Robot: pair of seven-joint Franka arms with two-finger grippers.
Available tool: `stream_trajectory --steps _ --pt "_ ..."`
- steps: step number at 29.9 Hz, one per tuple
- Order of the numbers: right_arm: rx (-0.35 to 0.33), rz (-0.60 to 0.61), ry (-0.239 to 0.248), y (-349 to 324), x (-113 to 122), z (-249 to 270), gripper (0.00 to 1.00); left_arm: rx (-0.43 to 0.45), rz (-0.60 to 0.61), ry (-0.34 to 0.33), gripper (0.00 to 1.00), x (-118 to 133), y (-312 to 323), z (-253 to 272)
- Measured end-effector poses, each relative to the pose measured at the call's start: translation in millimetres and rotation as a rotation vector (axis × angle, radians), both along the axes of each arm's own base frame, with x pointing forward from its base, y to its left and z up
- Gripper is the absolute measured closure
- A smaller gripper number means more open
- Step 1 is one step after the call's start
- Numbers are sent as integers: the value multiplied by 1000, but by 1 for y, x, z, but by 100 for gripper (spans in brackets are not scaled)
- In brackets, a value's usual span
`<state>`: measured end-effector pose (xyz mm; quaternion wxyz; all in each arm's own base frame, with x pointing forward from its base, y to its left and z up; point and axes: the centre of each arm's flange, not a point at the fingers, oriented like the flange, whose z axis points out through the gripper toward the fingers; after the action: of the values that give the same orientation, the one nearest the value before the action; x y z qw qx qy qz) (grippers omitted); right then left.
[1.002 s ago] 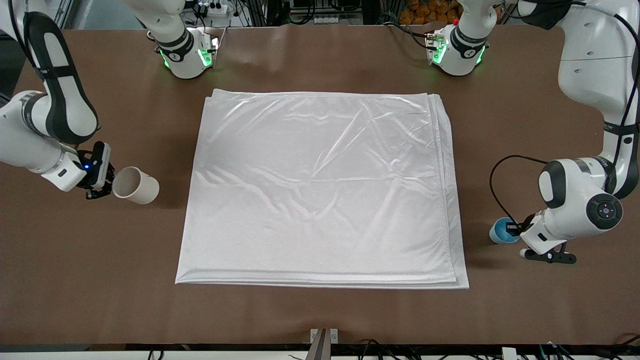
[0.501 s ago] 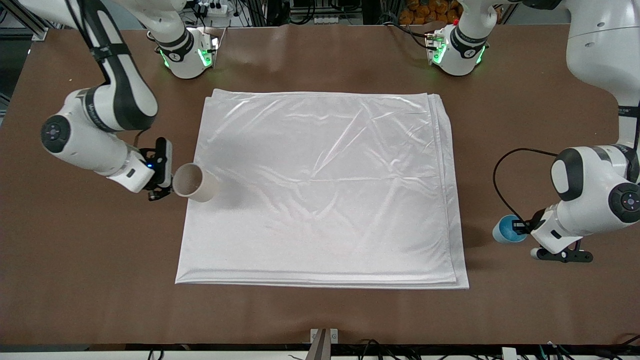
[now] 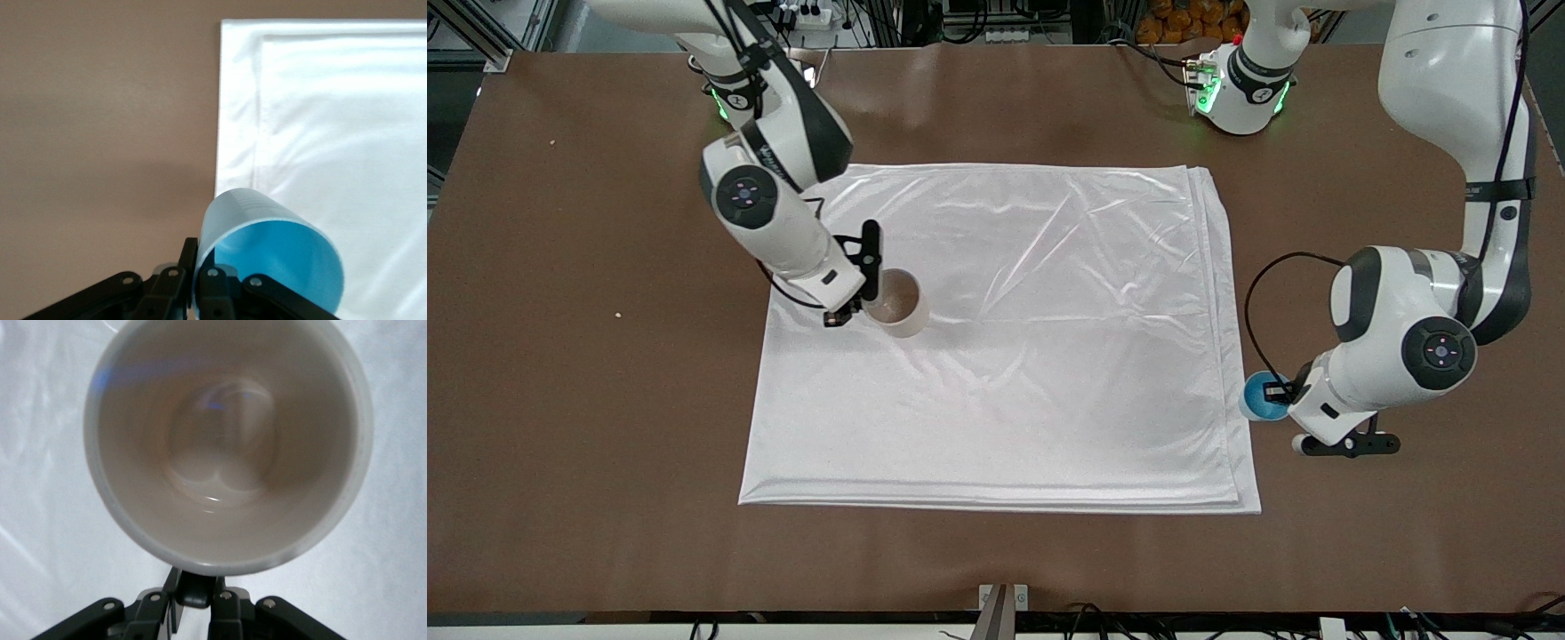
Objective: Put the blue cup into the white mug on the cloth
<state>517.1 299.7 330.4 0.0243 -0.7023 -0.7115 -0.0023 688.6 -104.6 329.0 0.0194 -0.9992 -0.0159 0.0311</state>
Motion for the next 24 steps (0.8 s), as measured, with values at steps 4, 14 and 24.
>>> stream_trajectory --steps 4,14,24 --pt "-18 -25 0 38 -12 -15 81 4 16 4 95 -6 -26 3" --pt "-57 -72 -13 103 -14 -58 81 -47 53 26 95 -22 -78 22" --pt "-91 -117 -17 132 -13 -98 81 -67 105 32 95 -49 -151 34"
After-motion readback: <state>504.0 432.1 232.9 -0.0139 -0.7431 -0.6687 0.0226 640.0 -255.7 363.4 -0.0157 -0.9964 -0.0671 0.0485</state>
